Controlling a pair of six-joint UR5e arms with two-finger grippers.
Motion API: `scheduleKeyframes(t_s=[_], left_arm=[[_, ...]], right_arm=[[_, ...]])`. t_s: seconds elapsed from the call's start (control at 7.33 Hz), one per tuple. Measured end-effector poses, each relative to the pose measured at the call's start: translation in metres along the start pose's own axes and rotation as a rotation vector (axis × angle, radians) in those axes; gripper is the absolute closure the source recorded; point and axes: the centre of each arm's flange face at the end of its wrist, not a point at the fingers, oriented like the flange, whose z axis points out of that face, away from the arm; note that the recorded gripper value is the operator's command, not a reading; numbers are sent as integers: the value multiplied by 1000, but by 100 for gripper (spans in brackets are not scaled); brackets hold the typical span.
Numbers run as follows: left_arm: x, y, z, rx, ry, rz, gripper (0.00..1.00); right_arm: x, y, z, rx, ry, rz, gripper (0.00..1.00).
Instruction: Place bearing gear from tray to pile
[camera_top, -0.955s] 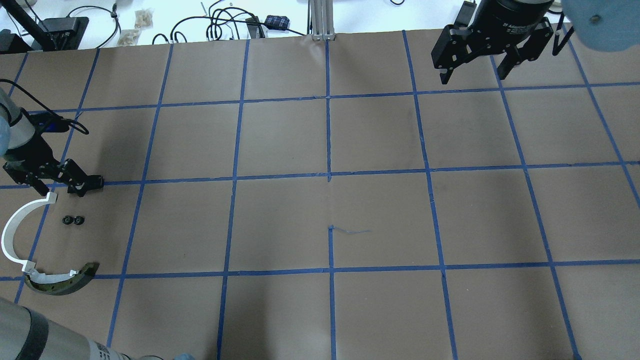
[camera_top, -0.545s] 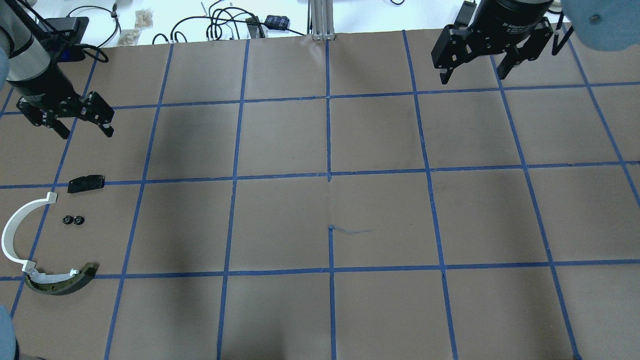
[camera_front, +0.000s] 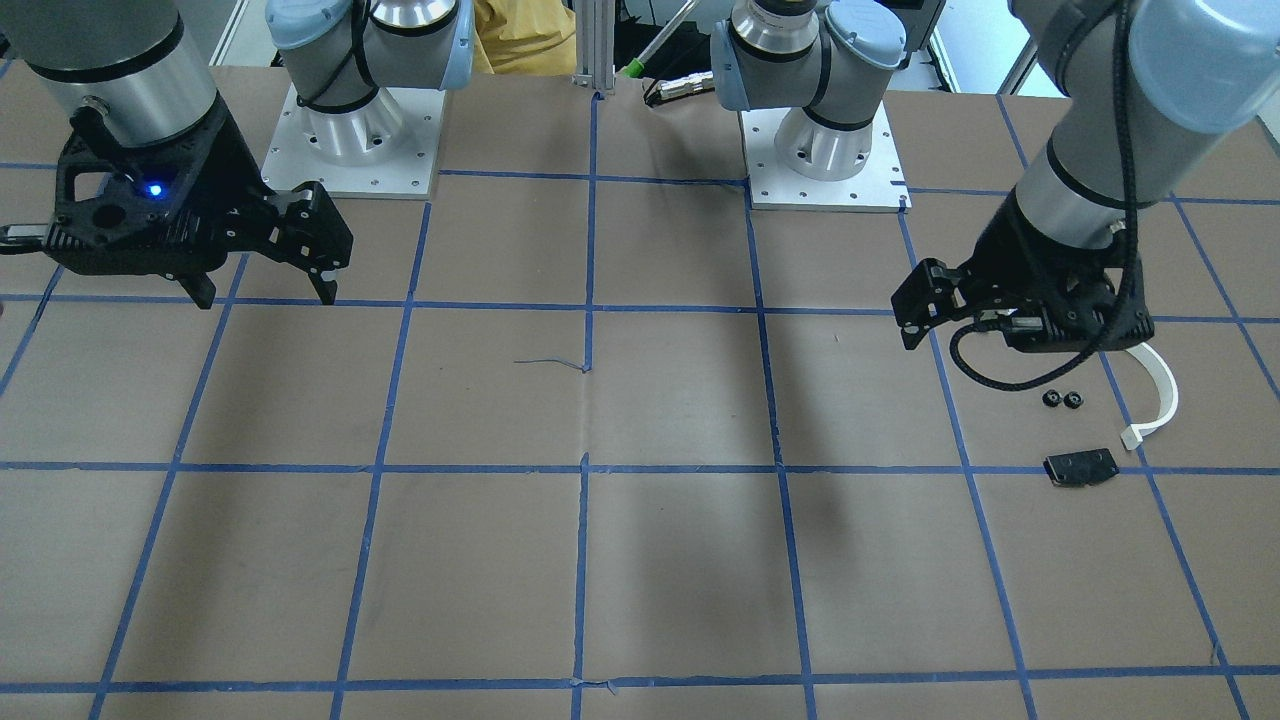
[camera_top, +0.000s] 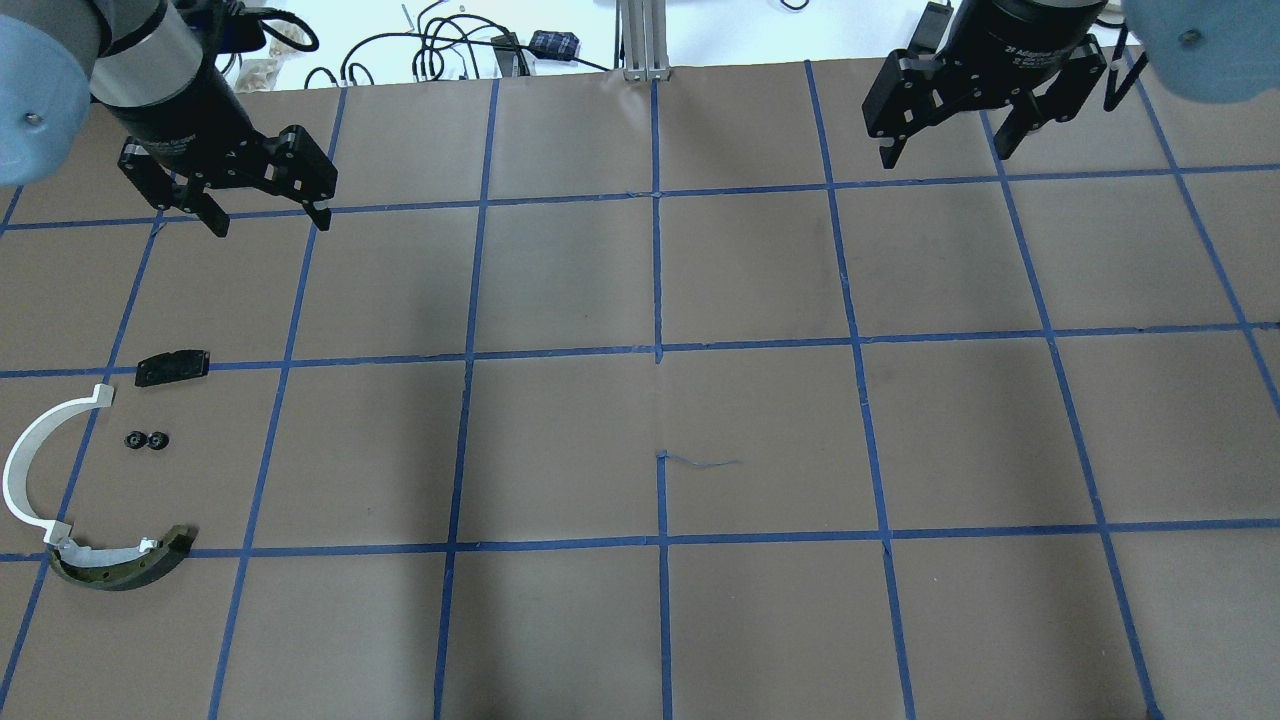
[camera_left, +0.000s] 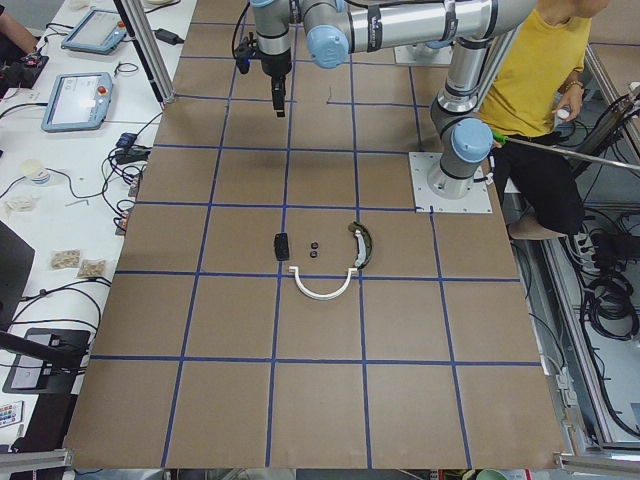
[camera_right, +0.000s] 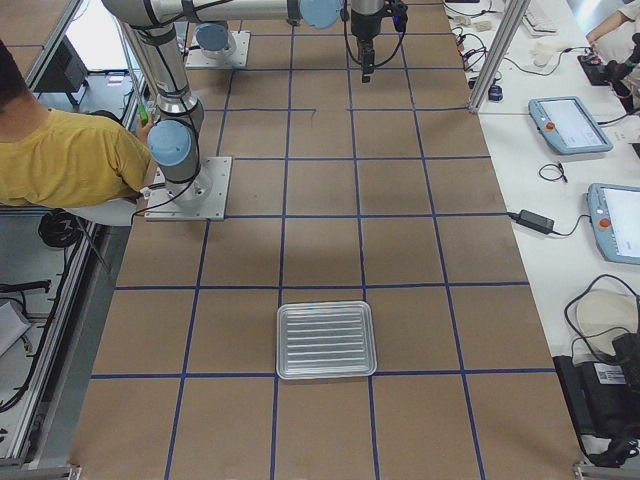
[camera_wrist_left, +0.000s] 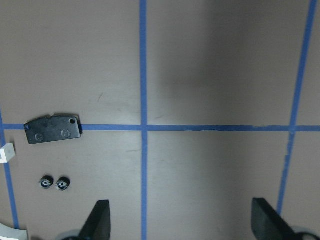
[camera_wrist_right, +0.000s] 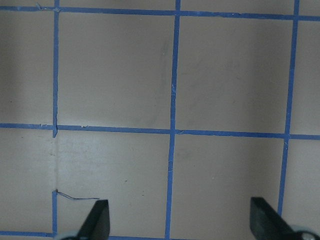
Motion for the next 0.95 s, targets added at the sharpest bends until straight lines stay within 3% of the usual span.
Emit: scheduleKeyframes(t_s=[0.55,0.95], left_arm=[[22,48,-25,-18,26,19,0],[32,60,-23,-33,33,35,0]], right_arm=[[0,0,-1,1,3,1,0],[-2,3,-6,7,2,25,0]])
